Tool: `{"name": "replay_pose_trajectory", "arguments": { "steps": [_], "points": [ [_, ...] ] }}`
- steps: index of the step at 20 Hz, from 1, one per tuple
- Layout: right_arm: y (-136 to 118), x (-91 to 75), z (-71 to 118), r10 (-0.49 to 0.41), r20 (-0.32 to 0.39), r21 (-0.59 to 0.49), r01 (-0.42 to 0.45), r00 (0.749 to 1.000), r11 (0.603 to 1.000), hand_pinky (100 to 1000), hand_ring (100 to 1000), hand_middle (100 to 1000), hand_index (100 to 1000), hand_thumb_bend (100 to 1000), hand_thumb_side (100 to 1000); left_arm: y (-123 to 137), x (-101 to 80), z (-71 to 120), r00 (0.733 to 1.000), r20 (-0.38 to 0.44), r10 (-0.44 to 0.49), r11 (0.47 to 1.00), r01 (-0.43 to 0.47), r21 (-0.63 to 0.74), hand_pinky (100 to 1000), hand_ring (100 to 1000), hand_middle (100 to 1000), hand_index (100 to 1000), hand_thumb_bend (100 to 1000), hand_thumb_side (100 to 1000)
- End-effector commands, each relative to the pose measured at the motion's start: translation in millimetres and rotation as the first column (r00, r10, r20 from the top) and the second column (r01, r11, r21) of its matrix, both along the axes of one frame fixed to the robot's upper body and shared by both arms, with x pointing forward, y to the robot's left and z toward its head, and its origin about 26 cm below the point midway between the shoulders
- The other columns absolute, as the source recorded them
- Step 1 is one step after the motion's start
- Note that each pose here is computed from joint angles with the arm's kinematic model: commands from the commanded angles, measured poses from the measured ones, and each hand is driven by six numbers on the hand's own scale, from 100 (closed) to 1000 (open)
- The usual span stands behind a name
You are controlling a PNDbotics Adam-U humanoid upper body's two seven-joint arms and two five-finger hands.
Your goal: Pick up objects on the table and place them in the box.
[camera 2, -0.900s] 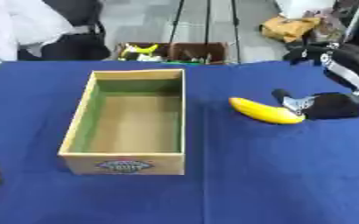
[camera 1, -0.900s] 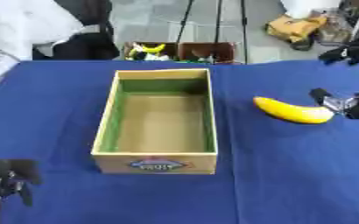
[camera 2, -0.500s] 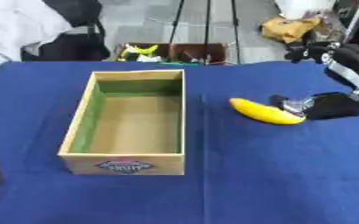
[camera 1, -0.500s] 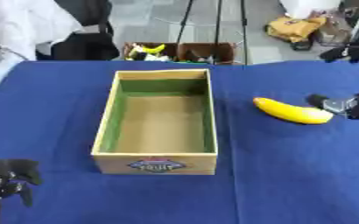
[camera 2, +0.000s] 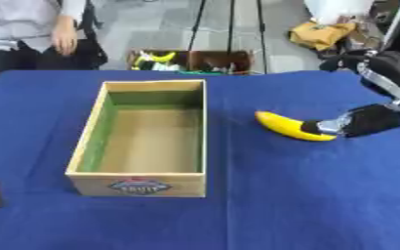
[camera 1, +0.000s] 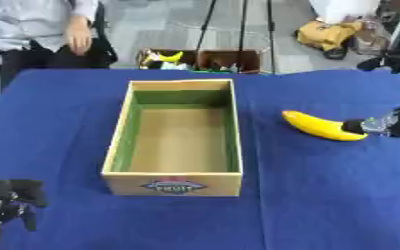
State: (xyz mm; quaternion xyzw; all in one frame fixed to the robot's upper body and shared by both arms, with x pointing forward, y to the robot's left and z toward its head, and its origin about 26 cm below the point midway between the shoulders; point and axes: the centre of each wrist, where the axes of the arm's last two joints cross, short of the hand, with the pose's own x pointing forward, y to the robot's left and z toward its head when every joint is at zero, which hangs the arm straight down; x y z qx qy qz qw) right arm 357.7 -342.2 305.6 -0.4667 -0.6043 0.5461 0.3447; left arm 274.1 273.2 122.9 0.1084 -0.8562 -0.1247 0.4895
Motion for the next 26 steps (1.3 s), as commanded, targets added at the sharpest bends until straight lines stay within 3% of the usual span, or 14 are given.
{"name": "replay_pose_trajectory", "arguments": {
  "steps": [1, 6, 12, 26],
  "points": [
    [-9.9, 0.9, 17.6, -0.016, -0.007, -0.085, 0.016, 1.0, 0.996, 773, 875, 813, 886, 677, 600, 2.6, -1.5, 7.4, 1.0, 0.024, -0.002, 1.0, 0.001, 0.02, 283, 515, 496, 655, 100, 1000],
    [-18.4, 11.2, 26.6, -0.02, -0.085, -0.162, 0.006, 0.996, 0.987, 774, 879, 829, 888, 606, 549, 2.6, -1.5, 7.5, 1.0, 0.021, -0.006, 1.0, 0.006, 0.025, 283, 515, 496, 655, 100, 1000],
    [-26.5, 28.5, 25.1, -0.033, -0.168, -0.149, 0.008, 0.985, 0.989, 758, 869, 806, 874, 594, 518, 2.5, -1.6, 7.5, 1.0, 0.018, -0.013, 1.0, 0.012, 0.029, 284, 516, 497, 655, 100, 1000],
    [-24.9, 57.7, 11.3, -0.099, -0.27, -0.15, 0.06, 0.958, 0.987, 712, 852, 786, 875, 615, 492, 2.3, -1.9, 6.9, 1.0, 0.011, -0.018, 0.999, 0.017, 0.032, 284, 518, 497, 656, 100, 1000]
  ]
}}
